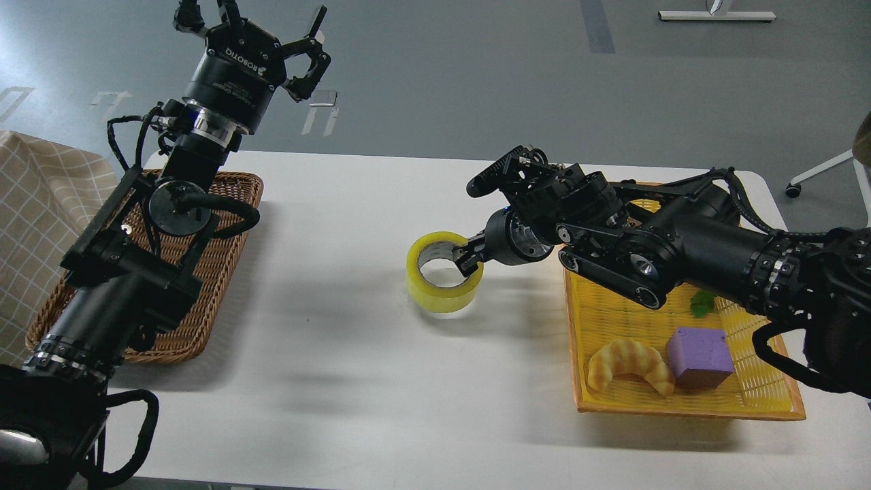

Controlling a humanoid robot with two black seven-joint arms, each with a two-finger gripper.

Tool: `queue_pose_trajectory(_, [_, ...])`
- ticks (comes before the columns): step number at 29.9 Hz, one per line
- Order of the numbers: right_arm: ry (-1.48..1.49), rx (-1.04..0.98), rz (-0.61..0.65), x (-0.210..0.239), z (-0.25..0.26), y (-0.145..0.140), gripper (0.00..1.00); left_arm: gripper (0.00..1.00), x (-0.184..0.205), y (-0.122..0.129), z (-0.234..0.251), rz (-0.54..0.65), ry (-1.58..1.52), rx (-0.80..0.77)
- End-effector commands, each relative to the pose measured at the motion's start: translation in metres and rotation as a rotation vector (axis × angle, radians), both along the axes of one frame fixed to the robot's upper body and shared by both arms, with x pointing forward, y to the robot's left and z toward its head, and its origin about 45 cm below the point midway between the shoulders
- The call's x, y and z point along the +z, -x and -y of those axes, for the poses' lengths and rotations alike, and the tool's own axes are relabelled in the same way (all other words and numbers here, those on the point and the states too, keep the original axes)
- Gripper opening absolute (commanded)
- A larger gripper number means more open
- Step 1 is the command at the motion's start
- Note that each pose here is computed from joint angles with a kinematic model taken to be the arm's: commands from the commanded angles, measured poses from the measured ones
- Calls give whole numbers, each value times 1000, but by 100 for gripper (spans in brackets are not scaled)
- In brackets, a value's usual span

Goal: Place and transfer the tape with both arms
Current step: 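Set the tape roll down on the table and release it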

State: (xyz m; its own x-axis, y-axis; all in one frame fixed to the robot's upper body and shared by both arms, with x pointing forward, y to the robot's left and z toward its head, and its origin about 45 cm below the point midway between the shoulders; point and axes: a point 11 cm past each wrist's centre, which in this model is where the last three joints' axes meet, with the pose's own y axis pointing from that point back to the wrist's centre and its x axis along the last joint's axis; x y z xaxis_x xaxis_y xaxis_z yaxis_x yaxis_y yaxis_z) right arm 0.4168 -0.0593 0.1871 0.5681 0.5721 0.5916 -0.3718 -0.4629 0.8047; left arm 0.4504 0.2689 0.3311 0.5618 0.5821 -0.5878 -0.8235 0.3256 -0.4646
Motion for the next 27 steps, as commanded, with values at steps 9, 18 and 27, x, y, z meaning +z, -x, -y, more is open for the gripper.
queue_pose_trajectory(9, [-5, 11, -20, -6, -2, 7, 0, 98, 0, 0, -1, 0, -2, 1])
queue_pose_trajectory(18, [4, 2, -34, -15, 2, 10, 0, 98, 1, 0, -3, 1, 12, 5])
queue_pose_trajectory(27, [4, -2, -47, -21, 4, 13, 0, 98, 1, 0, -3, 0, 11, 4])
